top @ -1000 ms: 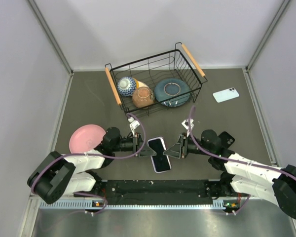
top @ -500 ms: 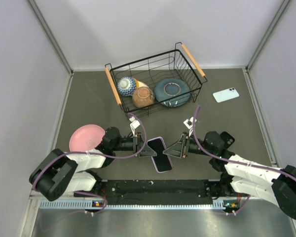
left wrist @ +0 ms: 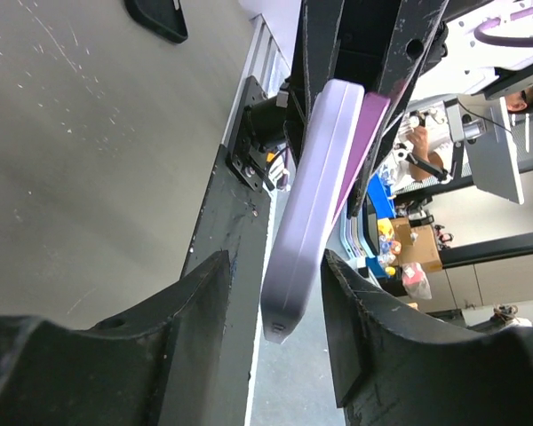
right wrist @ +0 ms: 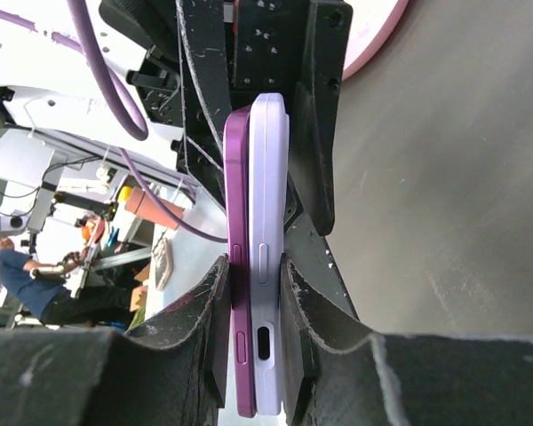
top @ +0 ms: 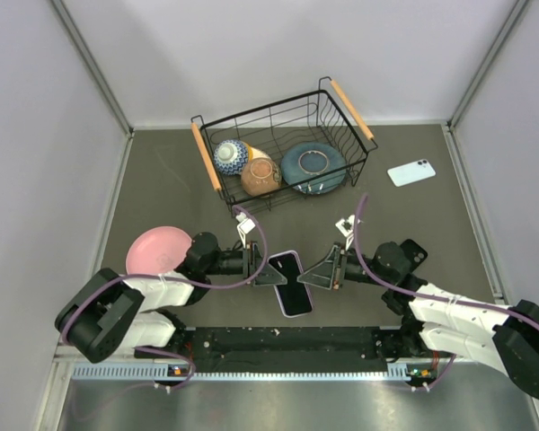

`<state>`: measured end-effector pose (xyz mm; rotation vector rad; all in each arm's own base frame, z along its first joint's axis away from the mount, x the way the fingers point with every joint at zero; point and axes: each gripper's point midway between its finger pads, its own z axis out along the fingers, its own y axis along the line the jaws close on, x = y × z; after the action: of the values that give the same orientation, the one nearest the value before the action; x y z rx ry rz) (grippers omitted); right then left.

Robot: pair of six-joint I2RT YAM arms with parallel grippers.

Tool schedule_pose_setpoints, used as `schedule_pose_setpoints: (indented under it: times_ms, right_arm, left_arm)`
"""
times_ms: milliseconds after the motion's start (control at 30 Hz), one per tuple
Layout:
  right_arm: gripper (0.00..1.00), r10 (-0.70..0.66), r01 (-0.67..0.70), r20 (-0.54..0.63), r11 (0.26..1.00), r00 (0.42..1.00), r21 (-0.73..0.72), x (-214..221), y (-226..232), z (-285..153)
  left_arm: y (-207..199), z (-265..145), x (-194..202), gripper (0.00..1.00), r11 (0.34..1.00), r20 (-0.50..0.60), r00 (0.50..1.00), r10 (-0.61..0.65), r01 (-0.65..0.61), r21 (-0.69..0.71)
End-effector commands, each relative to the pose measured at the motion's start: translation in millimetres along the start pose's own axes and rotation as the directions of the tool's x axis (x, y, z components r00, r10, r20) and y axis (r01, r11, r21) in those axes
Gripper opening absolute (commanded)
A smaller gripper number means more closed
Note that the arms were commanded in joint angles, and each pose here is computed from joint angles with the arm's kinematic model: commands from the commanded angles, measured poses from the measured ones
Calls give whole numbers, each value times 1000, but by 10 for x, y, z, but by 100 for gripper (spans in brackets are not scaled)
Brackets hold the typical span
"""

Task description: Put the phone into the phone case

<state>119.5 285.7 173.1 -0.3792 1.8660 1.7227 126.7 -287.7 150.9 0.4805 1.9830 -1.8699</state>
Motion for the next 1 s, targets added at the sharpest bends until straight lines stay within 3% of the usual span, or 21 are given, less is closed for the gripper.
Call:
schedule_pose_setpoints:
  times_ms: [0, 33, 133, 367, 533, 733, 967]
  right_arm:
    - [7, -39, 43, 60, 996, 997, -73, -249, 285, 67]
    - [23, -38, 43, 58, 996, 998, -80, -246, 302, 65]
    - [35, -43, 52, 67, 989, 997, -138, -256, 427, 34]
    - [40, -39, 64, 101, 964, 994, -256, -264, 659, -67]
    - [32, -37, 55, 82, 971, 996, -234, -228, 573, -31]
    - [0, -23, 38, 75, 976, 997, -216, -231, 514, 14]
    - [0, -8, 15, 63, 992, 998, -123, -237, 338, 80]
  left_arm:
    - [-57, 18, -99, 47, 999, 50, 998, 43, -44, 22]
    - [-50, 20, -109, 44, 999, 55, 998, 43, -44, 19]
    - [-22, 24, -101, 39, 999, 52, 998, 40, -40, 12]
    - [-26, 45, -111, 38, 999, 52, 998, 32, -34, 32]
    - [-64, 48, -127, 36, 999, 56, 998, 29, -32, 43]
    - [-82, 57, -127, 41, 998, 52, 998, 30, -32, 45]
    - [-72, 73, -148, 52, 999, 52, 998, 23, -25, 36]
